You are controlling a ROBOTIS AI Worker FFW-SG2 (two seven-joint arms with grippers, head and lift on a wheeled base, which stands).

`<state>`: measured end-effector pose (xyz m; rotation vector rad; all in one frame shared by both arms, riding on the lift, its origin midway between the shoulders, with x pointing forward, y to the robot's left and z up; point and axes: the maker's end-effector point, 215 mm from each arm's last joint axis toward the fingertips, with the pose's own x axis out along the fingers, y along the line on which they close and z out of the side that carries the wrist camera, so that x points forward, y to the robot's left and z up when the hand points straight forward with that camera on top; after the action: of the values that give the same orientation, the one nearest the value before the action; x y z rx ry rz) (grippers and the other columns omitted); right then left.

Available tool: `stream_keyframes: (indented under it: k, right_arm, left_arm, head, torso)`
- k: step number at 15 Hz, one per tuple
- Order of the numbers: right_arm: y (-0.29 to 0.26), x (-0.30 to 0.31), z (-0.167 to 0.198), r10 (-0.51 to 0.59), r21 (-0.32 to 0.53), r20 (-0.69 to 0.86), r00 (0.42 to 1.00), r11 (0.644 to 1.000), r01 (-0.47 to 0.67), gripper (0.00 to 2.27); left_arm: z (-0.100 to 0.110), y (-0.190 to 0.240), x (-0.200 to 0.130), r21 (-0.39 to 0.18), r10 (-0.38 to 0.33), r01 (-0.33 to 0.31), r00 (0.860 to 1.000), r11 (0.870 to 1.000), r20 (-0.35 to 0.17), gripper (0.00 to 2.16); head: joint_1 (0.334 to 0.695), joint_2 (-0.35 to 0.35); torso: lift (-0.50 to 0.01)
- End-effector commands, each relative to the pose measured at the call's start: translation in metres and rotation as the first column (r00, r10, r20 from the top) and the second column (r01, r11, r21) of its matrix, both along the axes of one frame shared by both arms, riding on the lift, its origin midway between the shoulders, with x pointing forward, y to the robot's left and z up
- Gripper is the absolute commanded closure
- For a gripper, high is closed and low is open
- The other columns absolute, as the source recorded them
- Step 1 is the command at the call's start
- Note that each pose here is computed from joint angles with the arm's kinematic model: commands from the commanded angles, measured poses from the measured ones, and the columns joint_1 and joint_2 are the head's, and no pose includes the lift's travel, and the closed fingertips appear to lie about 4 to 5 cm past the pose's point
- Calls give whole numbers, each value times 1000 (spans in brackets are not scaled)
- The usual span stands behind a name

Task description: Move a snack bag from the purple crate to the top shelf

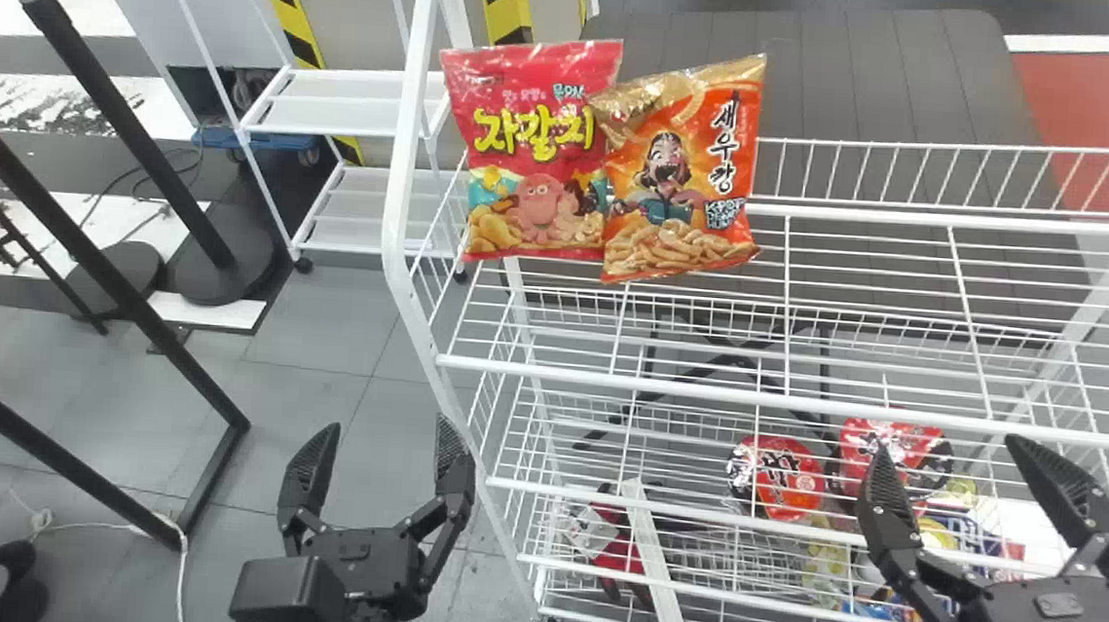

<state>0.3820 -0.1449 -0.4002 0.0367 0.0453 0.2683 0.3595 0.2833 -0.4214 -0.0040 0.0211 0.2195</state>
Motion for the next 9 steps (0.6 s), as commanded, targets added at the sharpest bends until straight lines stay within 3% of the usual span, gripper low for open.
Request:
stream_keyframes:
  k: [1,9]
  right_arm:
    - [2,-2,2,6,-1,9,1000,1000,-6,120]
    - [0,-4,2,19,-17,8,1000,1000,-19,120]
  left_arm:
    - [0,-2,0,-1,-3,3,1000,1000,0,120]
    - [0,-2,-1,3,-5,5,1000,1000,-3,120]
  head:
    - [695,211]
    - [695,213]
  torso:
    - [-24]
    - [-56]
